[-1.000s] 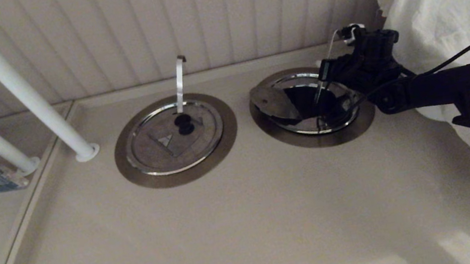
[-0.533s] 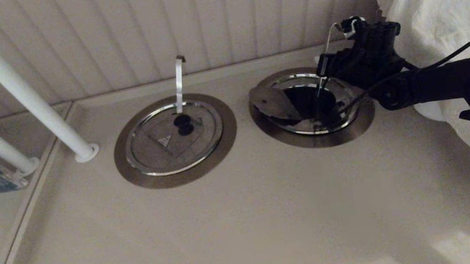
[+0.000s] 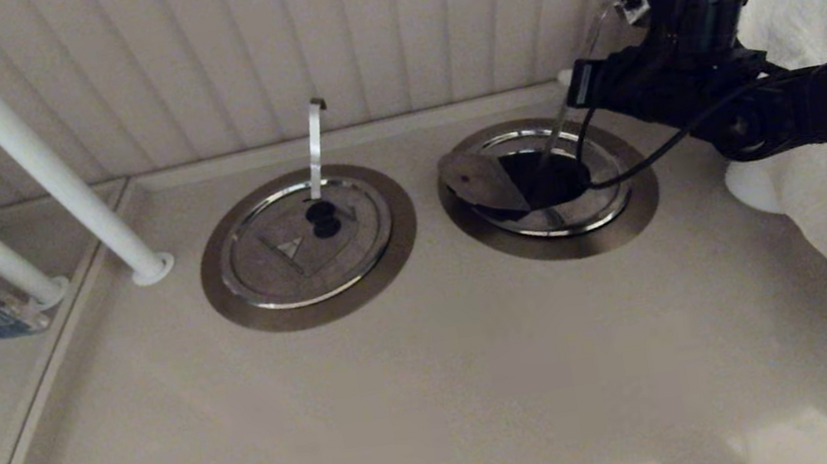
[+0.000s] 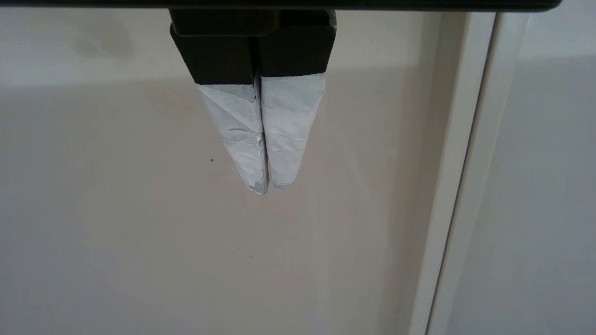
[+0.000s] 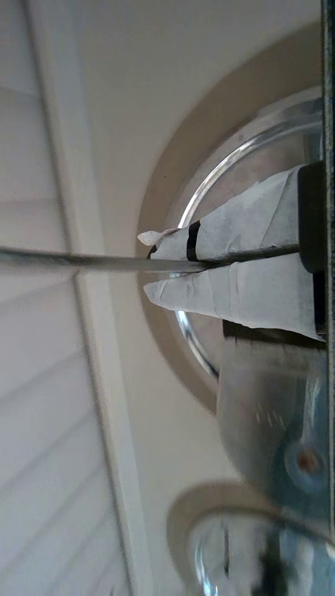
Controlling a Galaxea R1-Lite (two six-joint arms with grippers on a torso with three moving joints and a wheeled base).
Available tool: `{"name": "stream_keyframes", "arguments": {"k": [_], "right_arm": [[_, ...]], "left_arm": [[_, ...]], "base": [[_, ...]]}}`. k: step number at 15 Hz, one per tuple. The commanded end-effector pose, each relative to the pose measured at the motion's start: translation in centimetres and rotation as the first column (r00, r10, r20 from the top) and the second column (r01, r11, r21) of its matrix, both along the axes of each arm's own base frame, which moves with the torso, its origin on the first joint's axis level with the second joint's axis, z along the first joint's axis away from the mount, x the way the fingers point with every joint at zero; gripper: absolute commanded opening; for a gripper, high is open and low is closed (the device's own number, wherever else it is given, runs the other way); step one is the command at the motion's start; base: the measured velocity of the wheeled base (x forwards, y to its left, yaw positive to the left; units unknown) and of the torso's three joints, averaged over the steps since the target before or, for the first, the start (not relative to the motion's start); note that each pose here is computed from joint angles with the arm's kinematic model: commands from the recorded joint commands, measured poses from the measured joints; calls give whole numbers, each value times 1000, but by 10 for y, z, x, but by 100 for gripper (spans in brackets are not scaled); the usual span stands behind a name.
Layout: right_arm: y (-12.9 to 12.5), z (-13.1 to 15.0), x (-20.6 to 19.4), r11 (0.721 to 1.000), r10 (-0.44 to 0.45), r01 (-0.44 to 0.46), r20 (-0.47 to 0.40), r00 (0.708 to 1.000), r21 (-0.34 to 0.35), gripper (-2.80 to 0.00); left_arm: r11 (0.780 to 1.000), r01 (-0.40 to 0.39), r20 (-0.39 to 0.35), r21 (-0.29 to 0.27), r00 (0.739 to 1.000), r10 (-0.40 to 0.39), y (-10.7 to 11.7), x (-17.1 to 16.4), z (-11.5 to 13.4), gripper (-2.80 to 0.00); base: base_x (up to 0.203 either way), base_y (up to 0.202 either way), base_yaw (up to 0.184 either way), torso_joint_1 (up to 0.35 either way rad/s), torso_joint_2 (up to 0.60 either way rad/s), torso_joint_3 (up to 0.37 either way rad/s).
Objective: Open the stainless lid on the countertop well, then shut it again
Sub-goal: Stir with a spoon
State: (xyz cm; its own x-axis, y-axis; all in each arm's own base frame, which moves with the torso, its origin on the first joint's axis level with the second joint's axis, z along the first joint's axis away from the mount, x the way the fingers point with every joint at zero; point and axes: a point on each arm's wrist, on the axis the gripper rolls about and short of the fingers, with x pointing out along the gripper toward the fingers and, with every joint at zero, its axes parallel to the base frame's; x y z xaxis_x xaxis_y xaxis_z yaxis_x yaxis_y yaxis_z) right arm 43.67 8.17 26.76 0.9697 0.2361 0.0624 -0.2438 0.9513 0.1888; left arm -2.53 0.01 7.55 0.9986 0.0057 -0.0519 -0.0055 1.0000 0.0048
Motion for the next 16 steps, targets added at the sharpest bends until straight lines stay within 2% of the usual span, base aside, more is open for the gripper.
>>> {"name": "stream_keyframes", "arguments": {"k": [1, 5, 8, 16], "right_arm": [[-1, 17, -15, 1000, 5, -5, 32, 999, 5, -280], [6, 15, -23, 999, 24, -24, 19, 1000, -24, -280], [9, 13, -34, 996, 71, -71, 6, 997, -61, -280], [-4, 4, -30, 982, 36, -35, 2, 999, -185, -280]], "left_arm": [[1000, 0, 0, 0, 1000, 0, 0, 0, 0, -280], [1000, 0, 0, 0, 1000, 0, 0, 0, 0, -280], [1000, 0, 1, 0, 1000, 0, 0, 0, 0, -280], [1000, 0, 0, 0, 1000, 0, 0, 0, 0, -280]], "base": [[0, 0, 0, 0, 0, 0], [0, 0, 0, 0, 0, 0], [0, 0, 0, 0, 0, 0], [0, 0, 0, 0, 0, 0]]}}
